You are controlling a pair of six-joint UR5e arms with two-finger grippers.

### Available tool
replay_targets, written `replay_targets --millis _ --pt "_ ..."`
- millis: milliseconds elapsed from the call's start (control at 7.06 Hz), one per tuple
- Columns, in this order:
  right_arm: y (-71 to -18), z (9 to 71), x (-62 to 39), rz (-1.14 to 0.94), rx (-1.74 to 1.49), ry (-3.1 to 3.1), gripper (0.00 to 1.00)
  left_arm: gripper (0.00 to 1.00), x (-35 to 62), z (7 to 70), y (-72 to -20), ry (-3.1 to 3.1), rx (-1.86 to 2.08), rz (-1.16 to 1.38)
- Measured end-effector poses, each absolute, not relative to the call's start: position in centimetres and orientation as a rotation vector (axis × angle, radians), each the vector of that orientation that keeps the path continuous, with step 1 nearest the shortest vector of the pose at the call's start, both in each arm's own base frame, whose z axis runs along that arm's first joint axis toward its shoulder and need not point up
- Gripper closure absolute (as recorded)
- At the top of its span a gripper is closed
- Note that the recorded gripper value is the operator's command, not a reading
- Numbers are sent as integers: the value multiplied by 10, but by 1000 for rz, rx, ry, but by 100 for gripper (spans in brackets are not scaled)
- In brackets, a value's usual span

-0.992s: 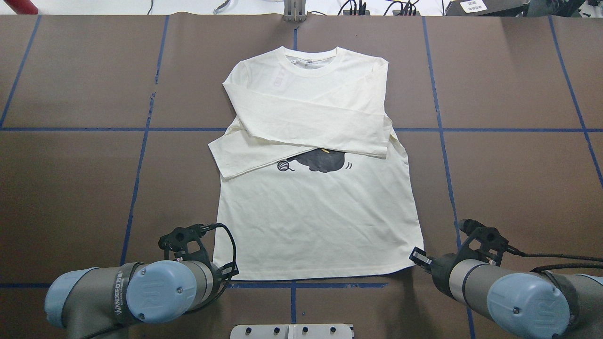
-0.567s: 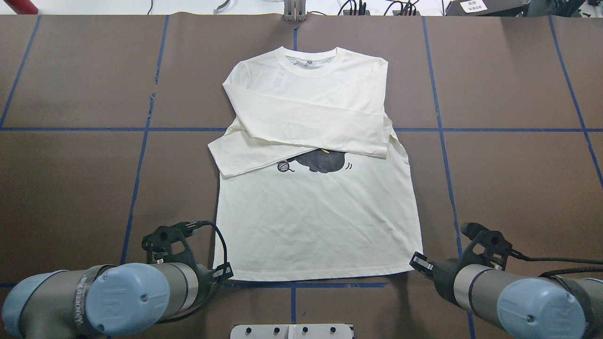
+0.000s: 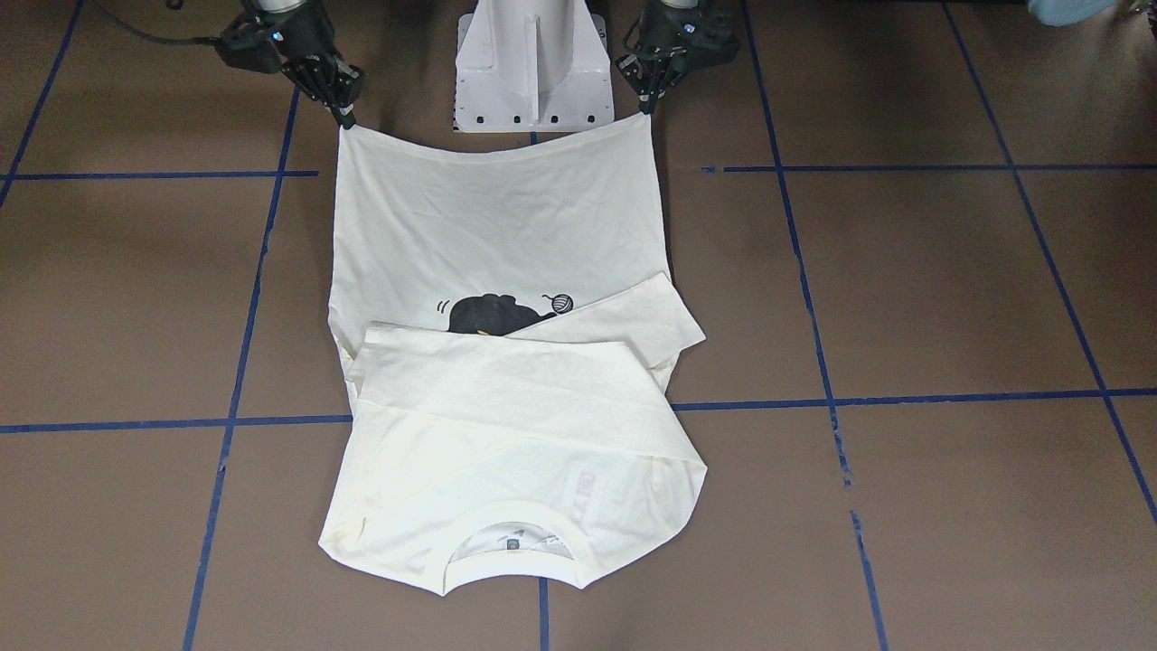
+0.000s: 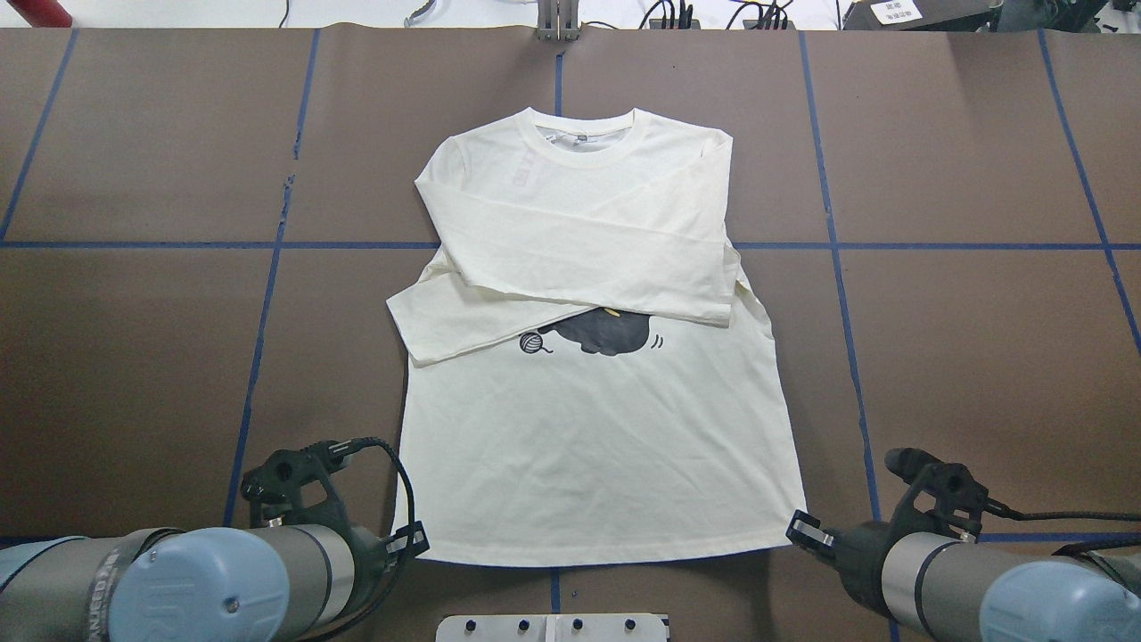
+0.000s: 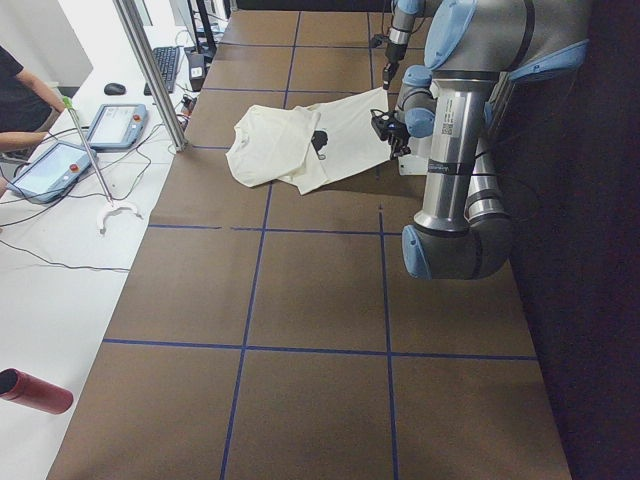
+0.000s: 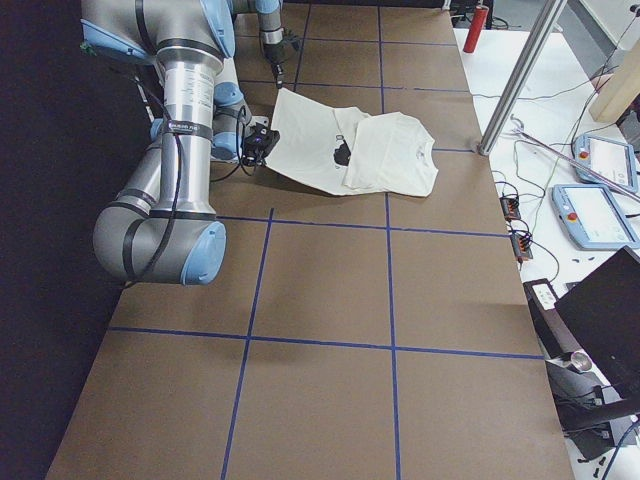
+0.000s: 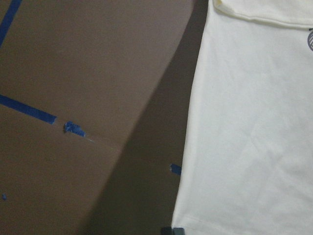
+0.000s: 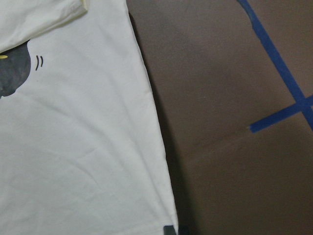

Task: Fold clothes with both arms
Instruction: 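Lift the hem with both grippers and fold it toward the collar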

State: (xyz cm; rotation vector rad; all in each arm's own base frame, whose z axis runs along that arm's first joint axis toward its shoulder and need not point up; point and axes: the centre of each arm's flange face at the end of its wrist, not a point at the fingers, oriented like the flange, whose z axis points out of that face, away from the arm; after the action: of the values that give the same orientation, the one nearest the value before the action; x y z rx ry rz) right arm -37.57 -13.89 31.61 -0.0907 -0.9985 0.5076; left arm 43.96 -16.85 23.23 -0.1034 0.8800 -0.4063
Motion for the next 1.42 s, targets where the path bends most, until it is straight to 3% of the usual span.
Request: replay_targets --millis 709,992,1417 --pt "-144 280 -354 533 -106 -1081 100 100 402 233 -179 890 -80 -410" --pt "-202 274 -337 583 -17 -1106 100 100 407 205 -262 936 80 -410" --pt "-367 293 -362 578 94 -1048 100 100 416 230 -451 960 276 -497"
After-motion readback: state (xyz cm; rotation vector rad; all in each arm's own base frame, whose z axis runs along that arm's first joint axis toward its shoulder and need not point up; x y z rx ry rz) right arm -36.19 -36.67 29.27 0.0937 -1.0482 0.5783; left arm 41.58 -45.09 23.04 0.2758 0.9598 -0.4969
